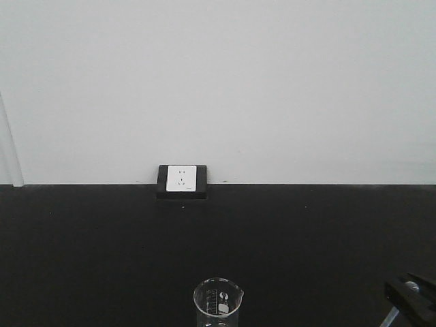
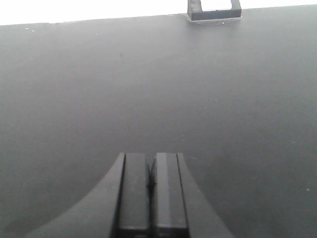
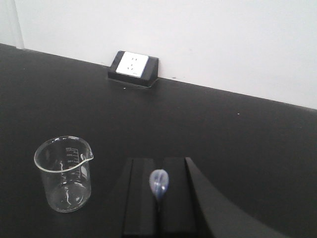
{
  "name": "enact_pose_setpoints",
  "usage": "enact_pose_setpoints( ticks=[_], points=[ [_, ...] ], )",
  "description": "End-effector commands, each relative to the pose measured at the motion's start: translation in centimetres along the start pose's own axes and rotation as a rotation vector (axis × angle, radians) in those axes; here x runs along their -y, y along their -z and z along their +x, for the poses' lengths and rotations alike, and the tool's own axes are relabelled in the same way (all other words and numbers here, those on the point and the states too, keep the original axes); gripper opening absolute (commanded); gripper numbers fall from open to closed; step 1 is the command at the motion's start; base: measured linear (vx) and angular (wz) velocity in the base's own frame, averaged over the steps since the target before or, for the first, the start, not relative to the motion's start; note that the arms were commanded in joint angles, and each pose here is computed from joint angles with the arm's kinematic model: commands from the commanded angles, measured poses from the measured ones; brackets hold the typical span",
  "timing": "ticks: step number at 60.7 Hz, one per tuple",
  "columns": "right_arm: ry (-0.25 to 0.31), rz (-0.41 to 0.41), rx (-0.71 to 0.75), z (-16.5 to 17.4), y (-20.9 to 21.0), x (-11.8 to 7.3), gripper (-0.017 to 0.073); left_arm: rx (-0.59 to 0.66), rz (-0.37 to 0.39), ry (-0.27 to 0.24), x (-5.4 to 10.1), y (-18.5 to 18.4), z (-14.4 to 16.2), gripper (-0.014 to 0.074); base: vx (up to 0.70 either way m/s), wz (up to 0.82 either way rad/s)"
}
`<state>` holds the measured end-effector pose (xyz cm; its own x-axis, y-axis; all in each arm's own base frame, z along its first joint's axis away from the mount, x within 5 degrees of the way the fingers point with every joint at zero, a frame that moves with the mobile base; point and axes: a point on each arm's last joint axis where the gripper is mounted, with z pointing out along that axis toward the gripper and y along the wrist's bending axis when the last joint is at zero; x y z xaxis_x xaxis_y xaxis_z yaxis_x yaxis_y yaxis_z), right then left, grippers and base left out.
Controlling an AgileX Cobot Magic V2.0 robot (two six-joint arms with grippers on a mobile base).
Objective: Grab transparent chemical and place on left bench
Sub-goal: 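Lift the dropper up out of the beaker with the right gripper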
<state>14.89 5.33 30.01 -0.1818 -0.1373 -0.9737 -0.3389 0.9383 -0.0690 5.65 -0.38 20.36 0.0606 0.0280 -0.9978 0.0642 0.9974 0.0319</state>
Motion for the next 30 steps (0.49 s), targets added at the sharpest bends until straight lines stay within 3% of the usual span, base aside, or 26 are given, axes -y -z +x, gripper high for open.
enact_pose_setpoints(
  ticks=[1, 30],
  points=[
    [0.011, -0.017, 0.080, -1.47, 0.43, -0.08, -0.0003, 0.081, -0.002, 0.009, -0.01, 0.13, -0.28, -0.0003, 0.00, 0.00],
    [0.011, -0.013, 0.073, -1.40, 0.40, -0.04, -0.0003, 0.081, -0.002, 0.009, -0.01, 0.13, -0.28, -0.0003, 0.00, 0.00]
  ],
)
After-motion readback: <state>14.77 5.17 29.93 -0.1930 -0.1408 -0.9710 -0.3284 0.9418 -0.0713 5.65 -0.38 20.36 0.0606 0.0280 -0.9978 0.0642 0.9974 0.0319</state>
